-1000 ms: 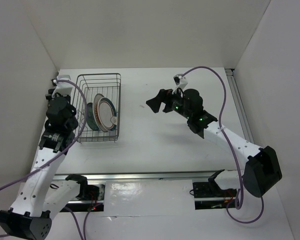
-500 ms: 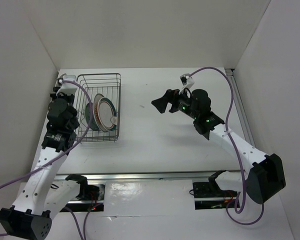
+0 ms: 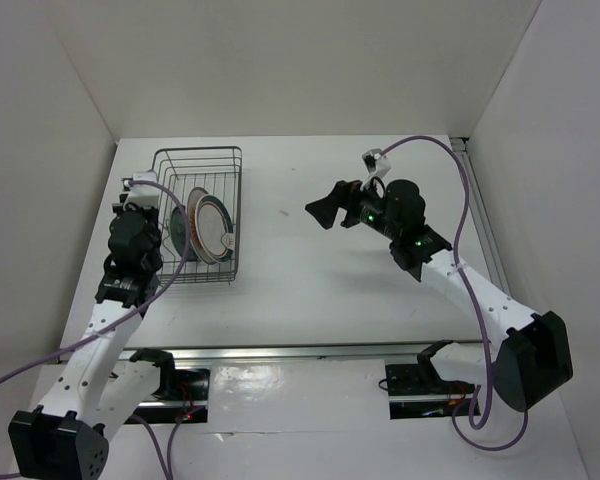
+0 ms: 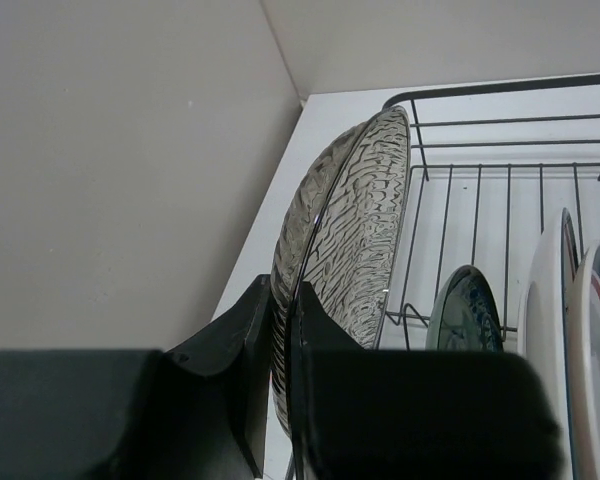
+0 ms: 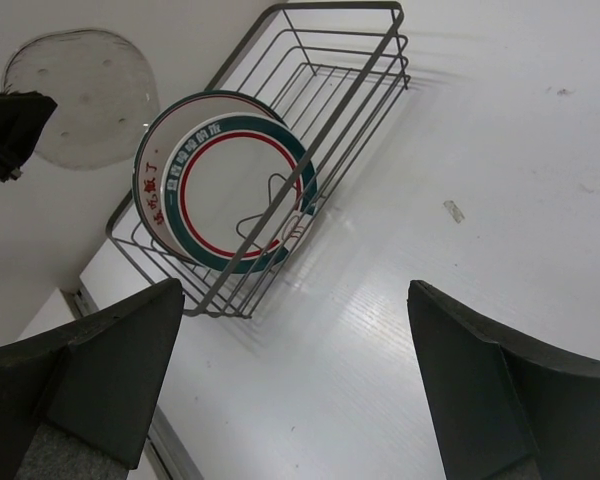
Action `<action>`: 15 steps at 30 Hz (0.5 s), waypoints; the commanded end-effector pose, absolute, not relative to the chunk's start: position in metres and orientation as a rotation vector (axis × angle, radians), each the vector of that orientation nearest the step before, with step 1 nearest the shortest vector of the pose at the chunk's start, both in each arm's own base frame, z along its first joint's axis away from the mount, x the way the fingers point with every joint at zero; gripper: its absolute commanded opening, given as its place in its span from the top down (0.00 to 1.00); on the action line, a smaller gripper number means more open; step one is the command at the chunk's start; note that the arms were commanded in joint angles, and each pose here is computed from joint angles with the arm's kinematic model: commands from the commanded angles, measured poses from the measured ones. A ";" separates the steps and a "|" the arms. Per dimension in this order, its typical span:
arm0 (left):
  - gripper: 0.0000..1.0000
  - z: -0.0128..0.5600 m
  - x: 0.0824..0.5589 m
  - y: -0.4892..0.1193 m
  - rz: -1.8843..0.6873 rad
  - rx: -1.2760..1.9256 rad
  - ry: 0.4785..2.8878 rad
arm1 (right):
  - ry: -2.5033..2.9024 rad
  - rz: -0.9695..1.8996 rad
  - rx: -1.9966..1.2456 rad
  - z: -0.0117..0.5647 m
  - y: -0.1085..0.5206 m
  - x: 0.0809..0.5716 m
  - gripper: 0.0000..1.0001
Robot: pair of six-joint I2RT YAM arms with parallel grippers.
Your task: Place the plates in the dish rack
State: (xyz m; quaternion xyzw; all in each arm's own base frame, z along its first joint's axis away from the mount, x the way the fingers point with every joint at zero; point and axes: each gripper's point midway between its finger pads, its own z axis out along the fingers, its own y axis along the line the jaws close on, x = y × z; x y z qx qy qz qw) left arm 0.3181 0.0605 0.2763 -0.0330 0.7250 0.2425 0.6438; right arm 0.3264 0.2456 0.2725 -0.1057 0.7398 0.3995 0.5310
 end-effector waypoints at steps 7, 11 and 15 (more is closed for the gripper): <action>1.00 0.272 0.311 0.070 0.528 -0.192 1.558 | 1.695 0.957 -0.291 0.290 0.235 0.315 0.00; 1.00 0.265 0.311 0.072 0.542 -0.195 1.577 | 1.676 0.966 -0.300 0.297 0.235 0.311 0.00; 1.00 0.253 0.311 0.074 0.571 -0.181 1.602 | 1.672 0.966 -0.301 0.302 0.233 0.307 0.00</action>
